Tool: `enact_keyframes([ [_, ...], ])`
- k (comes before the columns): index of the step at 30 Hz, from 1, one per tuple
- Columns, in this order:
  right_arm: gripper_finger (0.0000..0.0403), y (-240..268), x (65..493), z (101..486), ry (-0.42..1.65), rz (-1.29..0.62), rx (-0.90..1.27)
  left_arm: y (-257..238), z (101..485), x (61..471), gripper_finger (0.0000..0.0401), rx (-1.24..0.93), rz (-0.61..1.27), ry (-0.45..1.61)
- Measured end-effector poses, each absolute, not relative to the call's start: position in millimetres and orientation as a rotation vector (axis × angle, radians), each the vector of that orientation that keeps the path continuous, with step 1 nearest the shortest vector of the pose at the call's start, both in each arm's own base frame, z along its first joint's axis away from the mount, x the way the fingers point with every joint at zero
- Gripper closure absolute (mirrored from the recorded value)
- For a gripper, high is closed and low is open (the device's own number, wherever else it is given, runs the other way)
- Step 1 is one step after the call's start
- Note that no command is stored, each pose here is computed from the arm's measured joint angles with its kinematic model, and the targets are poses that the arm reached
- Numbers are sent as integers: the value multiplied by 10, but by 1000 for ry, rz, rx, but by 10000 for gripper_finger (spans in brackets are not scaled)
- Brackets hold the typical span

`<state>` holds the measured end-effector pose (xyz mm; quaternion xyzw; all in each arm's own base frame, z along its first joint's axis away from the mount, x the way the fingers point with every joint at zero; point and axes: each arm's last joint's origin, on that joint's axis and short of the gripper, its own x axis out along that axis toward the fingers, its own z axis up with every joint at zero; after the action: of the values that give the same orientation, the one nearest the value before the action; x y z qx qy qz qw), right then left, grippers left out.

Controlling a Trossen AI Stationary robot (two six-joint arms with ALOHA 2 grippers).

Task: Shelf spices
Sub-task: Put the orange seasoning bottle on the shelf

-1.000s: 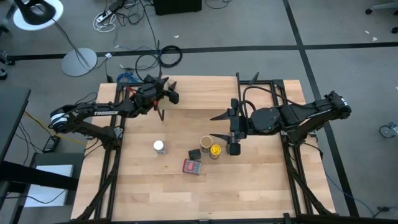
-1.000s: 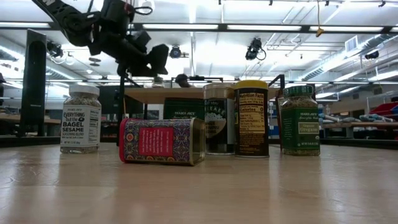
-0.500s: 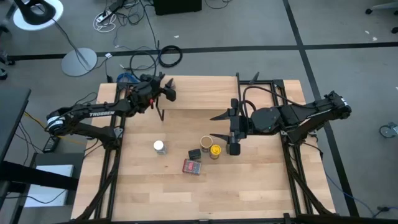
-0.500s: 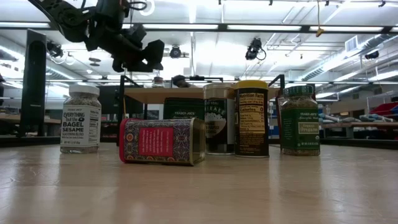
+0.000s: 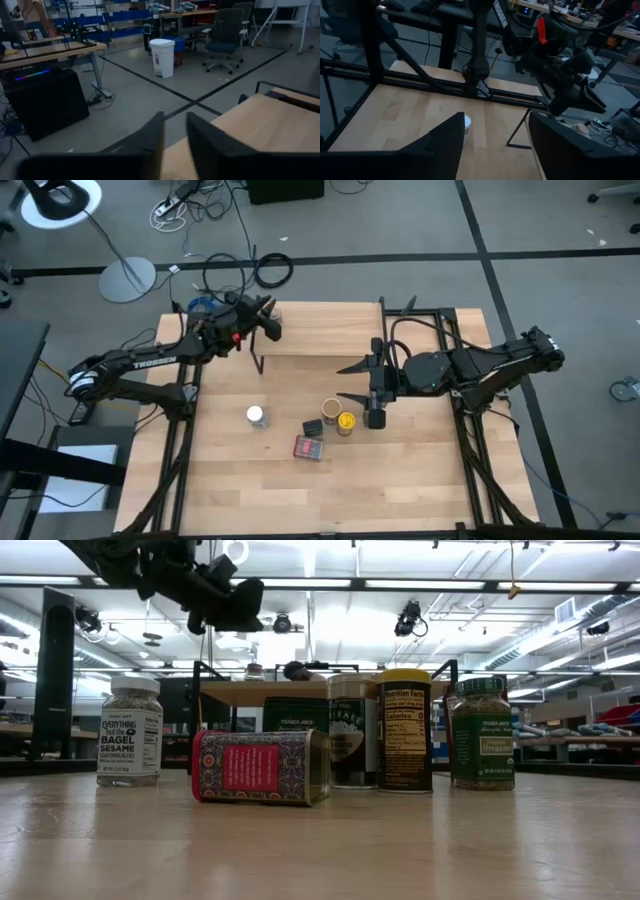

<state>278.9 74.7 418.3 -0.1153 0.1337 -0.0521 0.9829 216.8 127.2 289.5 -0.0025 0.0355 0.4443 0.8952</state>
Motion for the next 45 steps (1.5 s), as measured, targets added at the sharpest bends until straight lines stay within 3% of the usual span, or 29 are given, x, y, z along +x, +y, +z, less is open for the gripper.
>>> enact_keyframes([
  [3,219,647,2837,4176,270,-145,-226,1258,2932,2127,388,8,923,90],
  [6,272,507,2942,4108,300,-197,-235,1244,2933,2100,394,13,923,115],
  [10,372,305,3152,3975,339,-221,-288,1238,2925,2064,398,-2,967,137],
  [12,392,203,3291,3894,342,-200,-311,1239,2912,2044,399,-11,1003,155],
  [24,401,-614,4054,3222,301,-175,-309,1255,2992,1844,401,-46,1204,126],
  [33,402,-1277,4206,2790,313,-276,-168,1356,2983,1775,400,-118,1264,81],
  [37,402,-1367,4220,2772,285,-288,-146,1399,3002,1747,399,-137,1278,47],
  [45,403,-1468,4284,2966,259,-300,-139,1449,3000,1744,399,-140,1127,64],
])
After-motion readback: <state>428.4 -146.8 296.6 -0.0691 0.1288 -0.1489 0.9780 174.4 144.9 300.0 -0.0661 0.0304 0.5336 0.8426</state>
